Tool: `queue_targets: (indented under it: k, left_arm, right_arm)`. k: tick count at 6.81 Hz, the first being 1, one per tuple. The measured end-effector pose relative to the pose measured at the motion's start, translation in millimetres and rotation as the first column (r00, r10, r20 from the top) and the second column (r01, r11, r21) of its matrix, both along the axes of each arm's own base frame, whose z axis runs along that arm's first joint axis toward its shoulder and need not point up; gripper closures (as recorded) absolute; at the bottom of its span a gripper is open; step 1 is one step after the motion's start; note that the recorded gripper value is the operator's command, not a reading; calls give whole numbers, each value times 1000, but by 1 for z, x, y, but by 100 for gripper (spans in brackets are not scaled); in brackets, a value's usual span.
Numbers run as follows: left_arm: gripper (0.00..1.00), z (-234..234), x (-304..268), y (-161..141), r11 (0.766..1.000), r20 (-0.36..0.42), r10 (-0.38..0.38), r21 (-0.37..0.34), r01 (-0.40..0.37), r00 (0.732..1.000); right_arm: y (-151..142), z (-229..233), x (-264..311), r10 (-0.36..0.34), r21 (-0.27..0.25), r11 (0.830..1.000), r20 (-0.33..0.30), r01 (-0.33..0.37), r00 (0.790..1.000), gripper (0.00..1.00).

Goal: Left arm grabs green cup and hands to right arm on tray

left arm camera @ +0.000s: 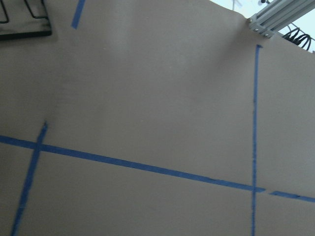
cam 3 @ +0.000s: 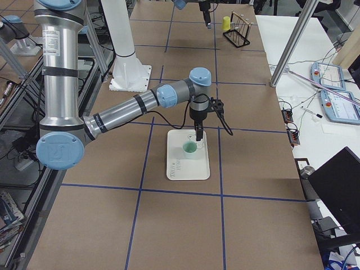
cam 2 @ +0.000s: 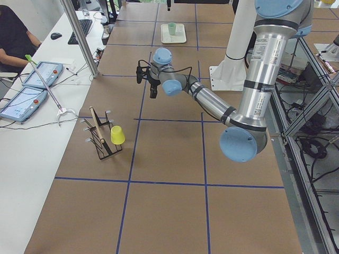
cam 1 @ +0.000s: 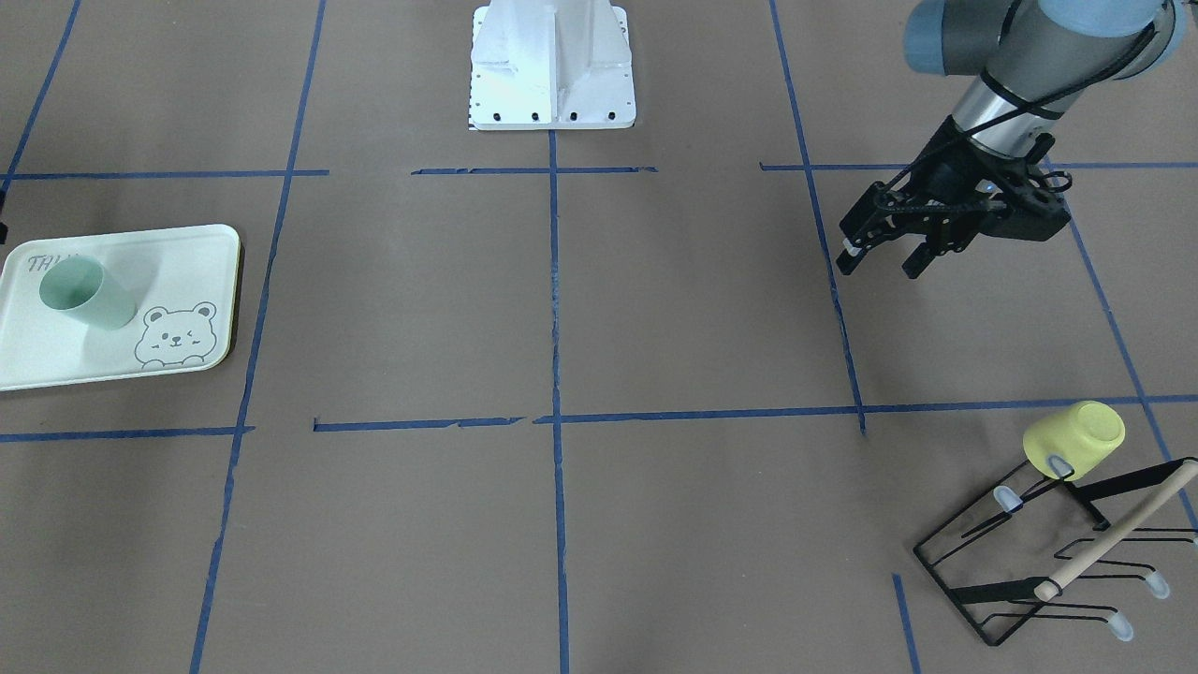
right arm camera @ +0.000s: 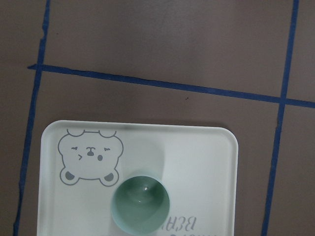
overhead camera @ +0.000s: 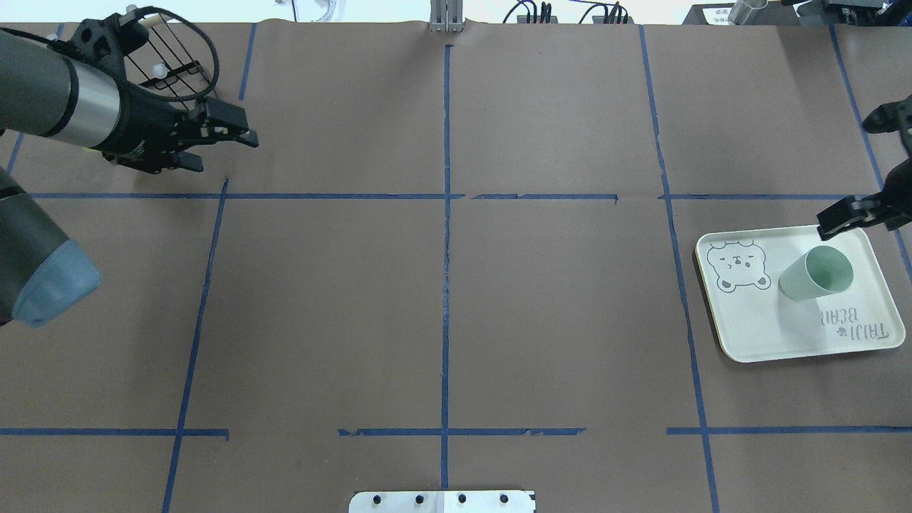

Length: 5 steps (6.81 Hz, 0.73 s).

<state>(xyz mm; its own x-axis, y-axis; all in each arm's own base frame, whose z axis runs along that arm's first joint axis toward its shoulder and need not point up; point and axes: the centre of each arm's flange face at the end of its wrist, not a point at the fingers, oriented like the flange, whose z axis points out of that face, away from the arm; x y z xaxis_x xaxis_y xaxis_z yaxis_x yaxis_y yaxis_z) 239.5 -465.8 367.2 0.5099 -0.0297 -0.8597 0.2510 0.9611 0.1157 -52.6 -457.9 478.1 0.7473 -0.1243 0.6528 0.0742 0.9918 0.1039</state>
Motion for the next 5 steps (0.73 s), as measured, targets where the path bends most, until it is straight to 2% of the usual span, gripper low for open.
queue_targets:
  k: [1, 2, 3, 4, 5]
  left_arm:
    - [0, 41, -35, 9, 997, 91, 41, 64, -47, 995]
    - [0, 81, -78, 16, 985, 193, 81, 133, -107, 978]
    - [0, 114, -121, 21, 965, 299, 122, 186, -183, 946]
    - [0, 137, -162, 20, 943, 401, 171, 198, -268, 900]
    - [0, 154, -200, 20, 928, 469, 226, 164, -335, 854]
  right_arm:
    - [2, 23, 31, -10, -4, 1000, 24, 10, 1000, 0]
    - [7, 46, 52, -16, -11, 1000, 34, 16, 999, 0]
    - [13, 63, 66, -14, -23, 1000, 43, 15, 999, 0]
    - [17, 71, 73, -10, -31, 999, 51, 11, 999, 0]
    - [19, 75, 75, -7, -37, 999, 55, 9, 998, 0]
